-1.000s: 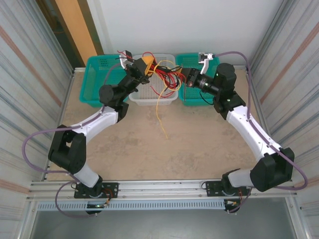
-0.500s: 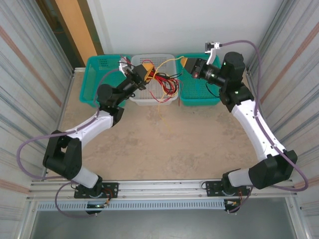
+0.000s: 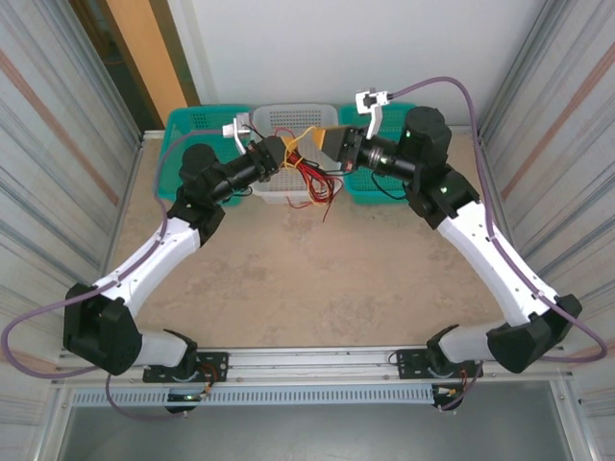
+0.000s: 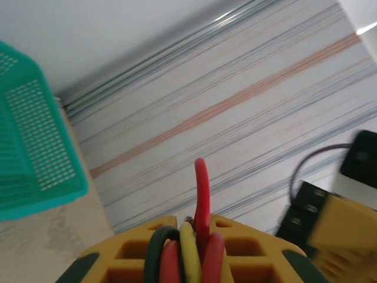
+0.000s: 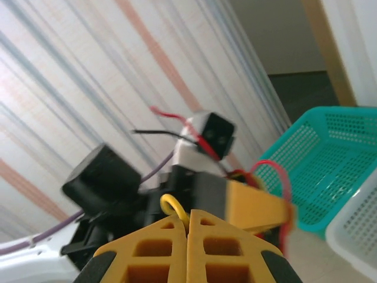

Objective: Untangle the cables

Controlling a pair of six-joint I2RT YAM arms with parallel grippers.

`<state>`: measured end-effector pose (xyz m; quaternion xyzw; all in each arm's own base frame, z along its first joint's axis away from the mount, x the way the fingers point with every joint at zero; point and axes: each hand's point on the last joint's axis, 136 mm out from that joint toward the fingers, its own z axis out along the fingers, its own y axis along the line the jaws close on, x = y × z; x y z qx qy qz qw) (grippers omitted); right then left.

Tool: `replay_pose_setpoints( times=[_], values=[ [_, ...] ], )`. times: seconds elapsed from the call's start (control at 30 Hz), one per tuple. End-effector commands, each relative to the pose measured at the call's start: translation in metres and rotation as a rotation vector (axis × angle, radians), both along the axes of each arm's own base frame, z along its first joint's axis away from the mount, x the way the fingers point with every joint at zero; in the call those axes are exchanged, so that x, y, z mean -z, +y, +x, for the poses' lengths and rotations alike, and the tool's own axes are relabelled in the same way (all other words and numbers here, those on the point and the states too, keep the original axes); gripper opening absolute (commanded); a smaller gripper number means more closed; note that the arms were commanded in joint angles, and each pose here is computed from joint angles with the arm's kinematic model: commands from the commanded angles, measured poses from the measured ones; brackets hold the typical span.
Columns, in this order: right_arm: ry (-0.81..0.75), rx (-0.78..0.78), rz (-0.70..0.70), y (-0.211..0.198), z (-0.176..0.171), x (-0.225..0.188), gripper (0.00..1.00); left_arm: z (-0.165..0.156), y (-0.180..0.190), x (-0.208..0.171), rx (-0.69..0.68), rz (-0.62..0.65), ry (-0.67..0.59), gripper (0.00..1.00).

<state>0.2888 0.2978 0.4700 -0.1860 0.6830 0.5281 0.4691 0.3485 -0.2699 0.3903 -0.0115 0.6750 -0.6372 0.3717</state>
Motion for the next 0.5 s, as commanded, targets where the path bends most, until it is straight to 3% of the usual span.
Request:
replay_pose_setpoints(
  times=[0.0,0.23,0.47],
  values=[
    [-0.047,0.004,-0.016,0.000,-0.020,-0.005,0.00,-0.002,0.014,0.000,-0.070,0.116,-0.051,0.00],
    [0.026,-0.060,-0.063,0.031,-0.070,0.050,0.00,0.019,0.045,0.006,-0.217,0.026,-0.004,0.00],
    [0.197,-0.094,-0.270,0.086,-0.106,0.181,0.00,0.030,0.065,-0.005,-0.343,-0.100,0.009,0.00]
  ],
)
